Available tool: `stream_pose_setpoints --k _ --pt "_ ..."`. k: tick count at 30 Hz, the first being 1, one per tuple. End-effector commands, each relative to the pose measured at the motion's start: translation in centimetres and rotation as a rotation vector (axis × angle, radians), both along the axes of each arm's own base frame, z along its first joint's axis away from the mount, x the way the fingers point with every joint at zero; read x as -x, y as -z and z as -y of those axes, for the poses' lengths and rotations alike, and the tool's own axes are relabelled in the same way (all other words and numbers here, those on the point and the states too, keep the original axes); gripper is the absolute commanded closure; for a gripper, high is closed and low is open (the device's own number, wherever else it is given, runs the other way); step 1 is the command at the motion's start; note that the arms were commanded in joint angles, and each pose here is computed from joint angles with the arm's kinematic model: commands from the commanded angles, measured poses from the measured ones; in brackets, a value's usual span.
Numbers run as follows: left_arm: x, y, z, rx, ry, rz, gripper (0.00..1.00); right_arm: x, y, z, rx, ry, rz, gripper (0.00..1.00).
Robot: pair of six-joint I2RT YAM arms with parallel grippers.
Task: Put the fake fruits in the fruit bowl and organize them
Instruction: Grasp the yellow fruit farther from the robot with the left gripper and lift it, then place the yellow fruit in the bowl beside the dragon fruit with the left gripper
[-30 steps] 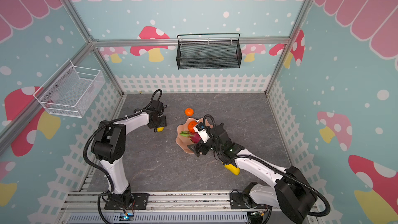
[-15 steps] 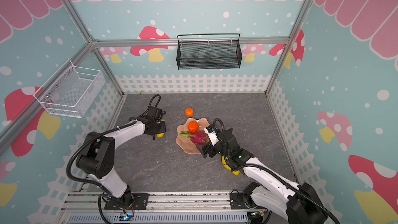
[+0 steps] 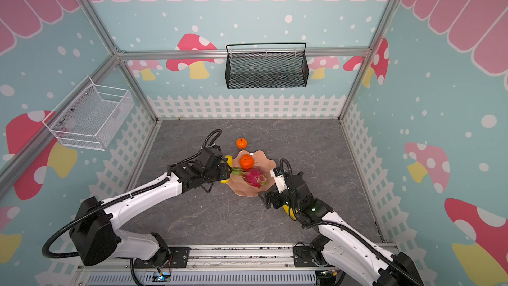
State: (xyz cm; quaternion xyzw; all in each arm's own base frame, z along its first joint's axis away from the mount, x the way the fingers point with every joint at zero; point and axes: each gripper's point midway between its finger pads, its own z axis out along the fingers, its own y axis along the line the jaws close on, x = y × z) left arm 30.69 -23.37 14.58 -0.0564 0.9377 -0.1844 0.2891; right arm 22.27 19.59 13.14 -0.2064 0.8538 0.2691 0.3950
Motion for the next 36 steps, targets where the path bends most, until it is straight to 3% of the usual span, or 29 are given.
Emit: stream_pose_setpoints --k 1,19,27,31,36 --pt "0.0 1.1 0.2 0.023 -0.118 -0.02 0.55 0.2 0.2 0.3 -0.015 0.019 -0.014 0.02" --pt "-1.4 3.8 3.9 0.01 -0.116 -0.008 0.52 0.5 0.7 0.5 -0.018 0.02 -0.009 0.02" --pt "-1.1 4.5 4.2 -0.005 -0.109 -0.02 0.4 0.4 1.3 0.7 -0.002 0.034 -0.022 0.02" --pt "-1.2 4.2 4.1 -0.009 -0.104 -0.007 0.36 -0.1 1.9 1.6 0.03 0.098 -0.054 0.02" --pt "-1.1 1.9 4.2 -0.004 -0.045 0.043 0.32 -1.6 2.6 6.2 0.152 0.388 -0.123 0.02"
